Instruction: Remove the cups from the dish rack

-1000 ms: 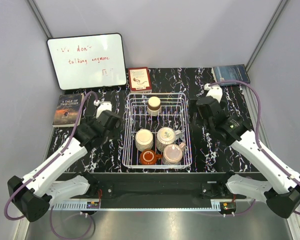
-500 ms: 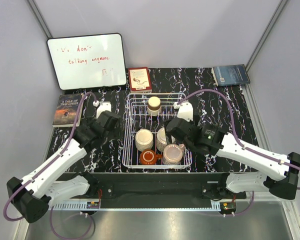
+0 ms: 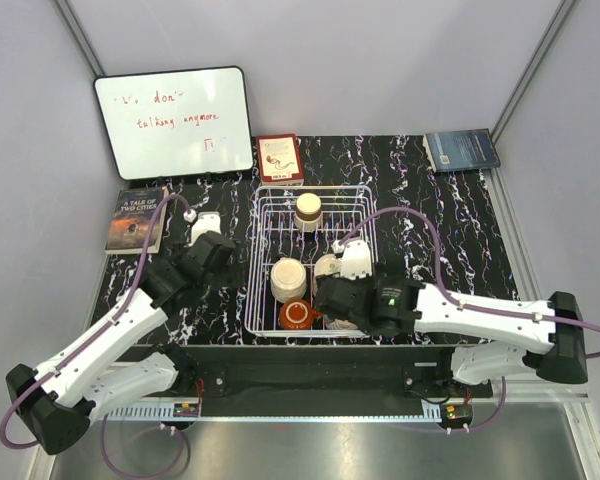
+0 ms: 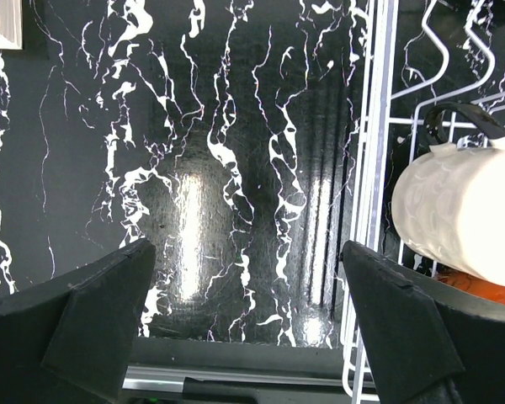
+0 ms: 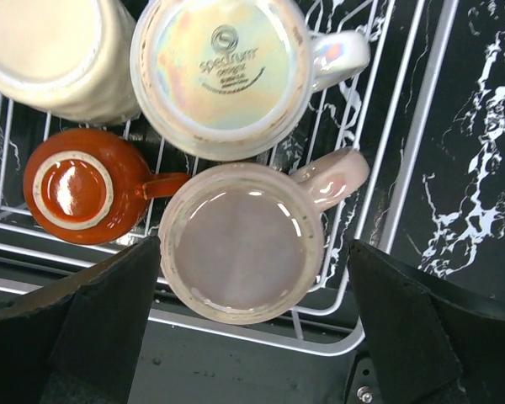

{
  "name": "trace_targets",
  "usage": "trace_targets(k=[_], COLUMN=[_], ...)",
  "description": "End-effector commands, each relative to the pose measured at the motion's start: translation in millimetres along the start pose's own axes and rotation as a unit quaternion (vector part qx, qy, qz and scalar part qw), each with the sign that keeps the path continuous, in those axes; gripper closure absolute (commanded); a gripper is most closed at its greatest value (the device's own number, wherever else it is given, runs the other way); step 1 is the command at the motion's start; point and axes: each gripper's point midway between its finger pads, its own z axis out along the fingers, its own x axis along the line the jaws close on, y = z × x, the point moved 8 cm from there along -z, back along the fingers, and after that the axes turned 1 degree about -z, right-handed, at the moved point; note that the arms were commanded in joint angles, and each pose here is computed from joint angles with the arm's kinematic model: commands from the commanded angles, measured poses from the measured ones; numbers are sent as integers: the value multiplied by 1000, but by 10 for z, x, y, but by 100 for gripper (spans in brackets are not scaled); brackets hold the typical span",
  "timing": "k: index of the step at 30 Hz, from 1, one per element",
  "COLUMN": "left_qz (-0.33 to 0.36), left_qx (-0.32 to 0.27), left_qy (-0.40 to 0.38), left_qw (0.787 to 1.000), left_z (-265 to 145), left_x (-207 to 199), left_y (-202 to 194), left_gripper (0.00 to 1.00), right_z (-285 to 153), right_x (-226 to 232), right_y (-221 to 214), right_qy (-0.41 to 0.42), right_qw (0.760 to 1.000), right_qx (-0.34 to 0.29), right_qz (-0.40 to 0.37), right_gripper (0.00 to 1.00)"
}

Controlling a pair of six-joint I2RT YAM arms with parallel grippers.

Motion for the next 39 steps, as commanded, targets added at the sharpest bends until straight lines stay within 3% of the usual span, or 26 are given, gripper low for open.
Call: trace_targets(k=[1,13,39], left_qz=[-7,0,-3], left_qx=[-4,-2,21], left_qy=[-10,-10,-12], left_qw=[1000,1000,1000], left_z=[-27,-24,41], left_x=[-52,-79,-140], left_y=[44,52,-20], left_gripper=[1,1,1], right_z=[17,167,459], right_x=[119,218,418], right_y=[-1,-33,-532], right_qy=[-14,-39,-22], right_qw=[1000,999,994], right_qx=[-15,-19,93], right_qz=[22,26,55], right_gripper=[0,0,0])
